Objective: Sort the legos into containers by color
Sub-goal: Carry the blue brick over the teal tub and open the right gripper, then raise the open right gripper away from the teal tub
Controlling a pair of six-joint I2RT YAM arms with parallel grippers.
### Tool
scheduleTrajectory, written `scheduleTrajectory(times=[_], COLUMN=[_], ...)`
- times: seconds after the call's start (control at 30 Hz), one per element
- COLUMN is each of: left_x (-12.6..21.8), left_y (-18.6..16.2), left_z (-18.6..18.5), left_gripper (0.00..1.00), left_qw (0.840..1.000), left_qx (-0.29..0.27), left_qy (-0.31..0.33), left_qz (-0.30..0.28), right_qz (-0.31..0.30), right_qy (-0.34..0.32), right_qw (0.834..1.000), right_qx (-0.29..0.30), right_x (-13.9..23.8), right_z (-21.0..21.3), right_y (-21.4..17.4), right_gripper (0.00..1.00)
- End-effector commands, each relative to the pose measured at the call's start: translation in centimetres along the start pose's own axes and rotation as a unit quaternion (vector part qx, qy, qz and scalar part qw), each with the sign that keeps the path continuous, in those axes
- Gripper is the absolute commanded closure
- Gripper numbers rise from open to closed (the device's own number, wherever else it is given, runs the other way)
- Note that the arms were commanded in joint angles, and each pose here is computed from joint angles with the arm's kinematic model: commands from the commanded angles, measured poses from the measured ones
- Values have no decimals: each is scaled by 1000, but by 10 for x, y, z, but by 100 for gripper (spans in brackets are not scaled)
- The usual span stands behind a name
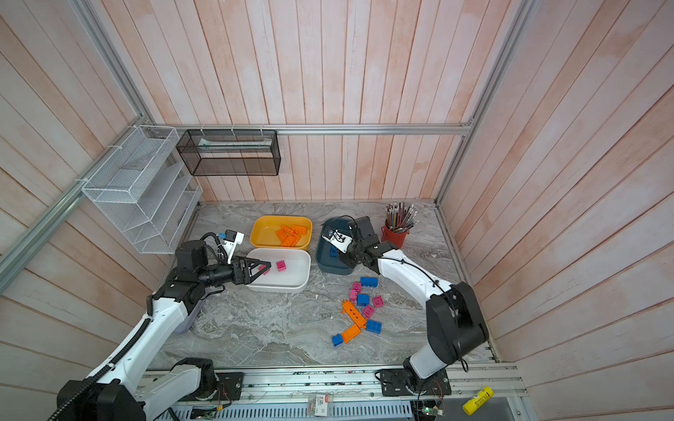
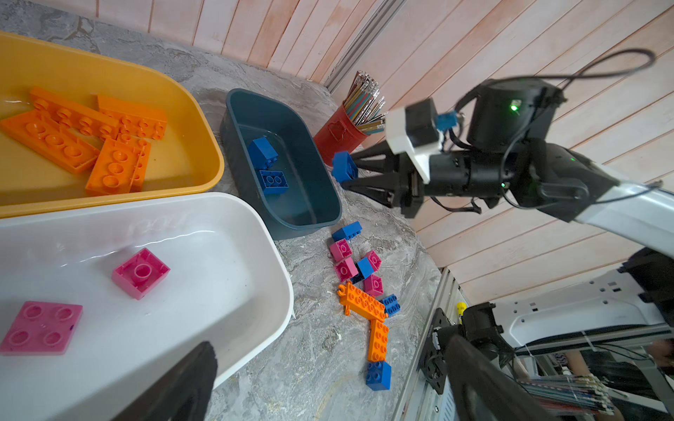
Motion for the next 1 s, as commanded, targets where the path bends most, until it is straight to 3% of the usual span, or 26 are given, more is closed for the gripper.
scheduleTrajectory(times=[0.0, 0.37, 0.5, 0.63, 0.8, 0.97], left_x=[2, 3, 2, 2, 2, -1], left_y=[18, 16, 15, 15, 15, 15], left_z=[-10, -8, -7, -7, -7, -6], left_gripper=[0, 0, 0, 1, 0, 0], left_qw=[999, 1000, 1000, 1000, 1000, 1000], left_qx=[-25, -27, -25, -25, -23, -21], left_qy=[-11, 3, 5, 6, 2, -5], left_qz=[-19, -11, -7, -6, -9, -7], right_qz=[24, 95, 101, 70, 16, 4], right_qy=[-52, -103, -103, -74, -6, 39], right_qw=[997, 988, 988, 993, 999, 999], right_qx=[-60, -67, -59, -65, -47, -15], right_x=[-30, -114, -118, -89, -27, 32], right_z=[-36, -79, -81, -74, -39, 4], right_y=[-1, -14, -12, 7, 16, -4], right_gripper=[74, 72, 55, 43, 40, 35])
Point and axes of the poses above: each gripper's point midway between its finger pads, its own x axis back along the fingers, its own z axis along the line the jaws close on, y = z × x, the point moved 6 cm from there along x, back along the fingers, and after that the axes turned 7 degrees about -x, right-handed, at the moved point
